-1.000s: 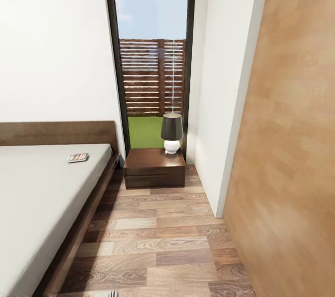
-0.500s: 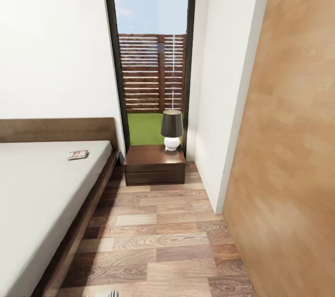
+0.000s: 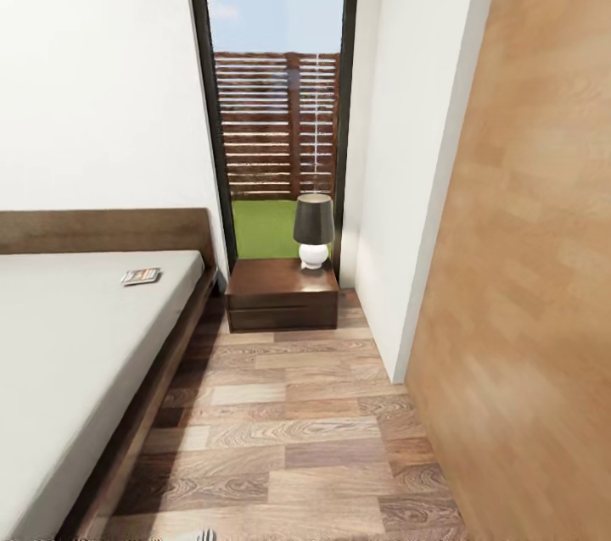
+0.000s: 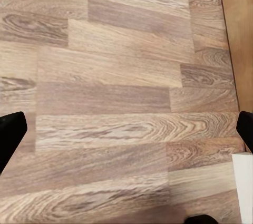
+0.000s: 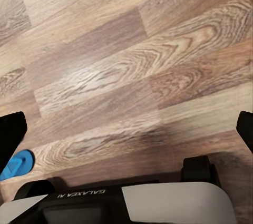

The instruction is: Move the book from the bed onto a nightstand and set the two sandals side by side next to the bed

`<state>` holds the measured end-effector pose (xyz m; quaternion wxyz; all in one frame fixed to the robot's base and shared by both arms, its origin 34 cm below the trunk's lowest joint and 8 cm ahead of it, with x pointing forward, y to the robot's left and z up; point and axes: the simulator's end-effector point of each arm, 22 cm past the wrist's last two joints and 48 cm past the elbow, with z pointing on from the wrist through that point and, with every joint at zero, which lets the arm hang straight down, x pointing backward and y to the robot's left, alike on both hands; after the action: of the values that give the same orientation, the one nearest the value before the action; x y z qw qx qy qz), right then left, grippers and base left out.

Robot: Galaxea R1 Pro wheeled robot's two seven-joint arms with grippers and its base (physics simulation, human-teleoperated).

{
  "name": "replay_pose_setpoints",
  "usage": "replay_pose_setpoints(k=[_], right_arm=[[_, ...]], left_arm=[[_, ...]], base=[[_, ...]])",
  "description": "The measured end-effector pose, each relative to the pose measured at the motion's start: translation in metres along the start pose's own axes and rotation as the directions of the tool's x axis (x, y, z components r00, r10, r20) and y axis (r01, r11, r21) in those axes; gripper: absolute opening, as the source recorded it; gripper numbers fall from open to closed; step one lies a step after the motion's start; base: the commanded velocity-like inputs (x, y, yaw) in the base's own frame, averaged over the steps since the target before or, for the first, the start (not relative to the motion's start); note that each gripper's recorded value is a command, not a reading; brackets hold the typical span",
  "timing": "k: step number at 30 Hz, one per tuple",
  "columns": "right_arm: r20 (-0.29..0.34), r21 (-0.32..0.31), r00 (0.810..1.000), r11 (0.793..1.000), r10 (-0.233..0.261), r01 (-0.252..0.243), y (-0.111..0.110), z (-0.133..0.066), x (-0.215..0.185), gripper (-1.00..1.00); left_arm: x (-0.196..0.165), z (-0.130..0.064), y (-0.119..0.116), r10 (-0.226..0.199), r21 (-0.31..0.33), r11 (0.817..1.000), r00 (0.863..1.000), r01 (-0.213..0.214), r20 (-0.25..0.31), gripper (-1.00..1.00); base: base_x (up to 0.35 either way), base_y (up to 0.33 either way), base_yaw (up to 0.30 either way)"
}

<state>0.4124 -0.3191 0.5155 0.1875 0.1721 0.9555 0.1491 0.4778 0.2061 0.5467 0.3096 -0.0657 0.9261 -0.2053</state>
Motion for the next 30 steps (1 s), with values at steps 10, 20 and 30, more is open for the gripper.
replay_pose_setpoints(k=[10, 20, 30], right_arm=[[-0.014, 0.006, 1.0, 1.0, 0.004, -0.003, -0.003, 0.002, 0.006, 1.0], [-0.027, 0.012, 1.0, 1.0, 0.006, -0.006, -0.006, 0.003, 0.011, 1.0], [-0.03, 0.012, 1.0, 1.0, 0.006, -0.006, -0.006, 0.003, 0.012, 1.0]], left_arm=[[0.007, 0.001, 0.002, -0.005, -0.004, 1.0, 1.0, 0.005, -0.014, 1.0], [0.013, 0.002, 0.004, -0.01, -0.008, 1.0, 1.0, 0.01, -0.027, 1.0], [0.014, 0.002, 0.004, -0.011, -0.008, 1.0, 1.0, 0.011, -0.029, 1.0]], base=[[0.0, 0.0, 0.0], [0.0, 0.0, -0.006], [0.0, 0.0, -0.002]])
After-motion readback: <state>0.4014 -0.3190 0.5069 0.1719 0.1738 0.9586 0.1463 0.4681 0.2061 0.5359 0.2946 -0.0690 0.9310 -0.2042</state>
